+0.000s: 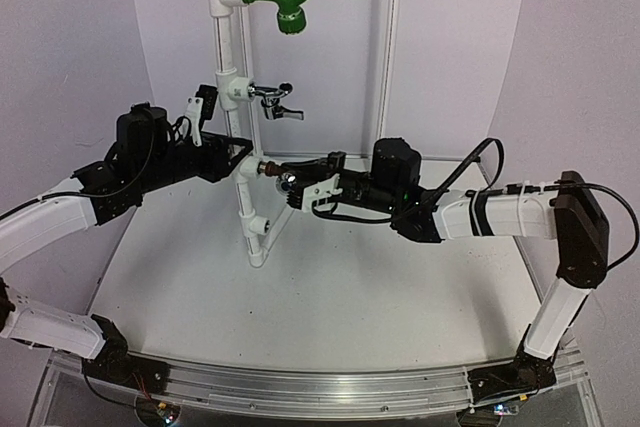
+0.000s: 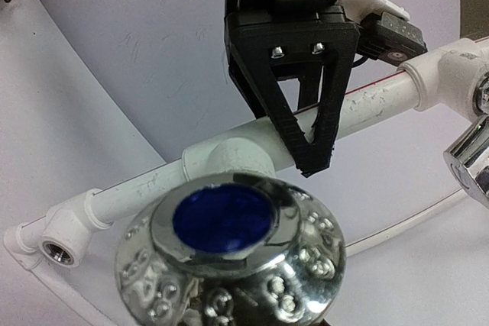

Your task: Install the water faucets

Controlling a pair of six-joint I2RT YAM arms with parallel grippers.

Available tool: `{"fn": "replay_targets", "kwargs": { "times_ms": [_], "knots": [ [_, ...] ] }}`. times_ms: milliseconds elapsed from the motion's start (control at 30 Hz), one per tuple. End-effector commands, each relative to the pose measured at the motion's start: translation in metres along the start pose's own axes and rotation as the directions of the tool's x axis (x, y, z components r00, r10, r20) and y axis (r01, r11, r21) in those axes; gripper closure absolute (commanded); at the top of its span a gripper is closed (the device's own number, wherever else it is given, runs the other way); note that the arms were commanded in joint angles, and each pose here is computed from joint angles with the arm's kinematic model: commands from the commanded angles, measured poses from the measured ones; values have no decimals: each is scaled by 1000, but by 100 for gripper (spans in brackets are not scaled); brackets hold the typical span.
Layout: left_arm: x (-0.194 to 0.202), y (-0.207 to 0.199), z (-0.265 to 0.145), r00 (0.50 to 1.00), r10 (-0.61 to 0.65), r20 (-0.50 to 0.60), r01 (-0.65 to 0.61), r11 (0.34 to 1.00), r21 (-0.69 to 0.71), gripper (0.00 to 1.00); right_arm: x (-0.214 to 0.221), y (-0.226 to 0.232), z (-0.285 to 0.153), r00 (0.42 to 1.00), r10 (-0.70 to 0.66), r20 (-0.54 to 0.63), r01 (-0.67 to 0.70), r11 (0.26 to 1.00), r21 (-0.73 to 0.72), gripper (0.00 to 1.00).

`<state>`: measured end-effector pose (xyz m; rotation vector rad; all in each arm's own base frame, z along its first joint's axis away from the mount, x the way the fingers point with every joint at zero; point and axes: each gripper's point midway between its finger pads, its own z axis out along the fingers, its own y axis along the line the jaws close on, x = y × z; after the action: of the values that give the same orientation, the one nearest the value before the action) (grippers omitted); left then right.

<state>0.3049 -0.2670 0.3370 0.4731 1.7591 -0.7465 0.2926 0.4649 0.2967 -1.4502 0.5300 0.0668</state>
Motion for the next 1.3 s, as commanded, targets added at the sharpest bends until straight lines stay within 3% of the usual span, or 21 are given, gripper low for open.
{"fn": "replay_targets", "kwargs": {
  "times_ms": [0, 467, 1267],
  "knots": [
    [39, 3, 1, 971, -195, -138, 195, 981, -14, 100, -16, -32, 5, 998, -31, 61, 25, 995, 95, 100],
    [39, 1, -1, 968, -216, -127, 217, 976, -6, 100, -38, -23, 9, 994, -44, 100, 34, 995, 96, 100],
    [45, 1, -2, 962, -242, -127, 245, 970, 4, 100, -11, -26, 19, 979, 156, 132, -168, 983, 79, 100]
  ]
}}
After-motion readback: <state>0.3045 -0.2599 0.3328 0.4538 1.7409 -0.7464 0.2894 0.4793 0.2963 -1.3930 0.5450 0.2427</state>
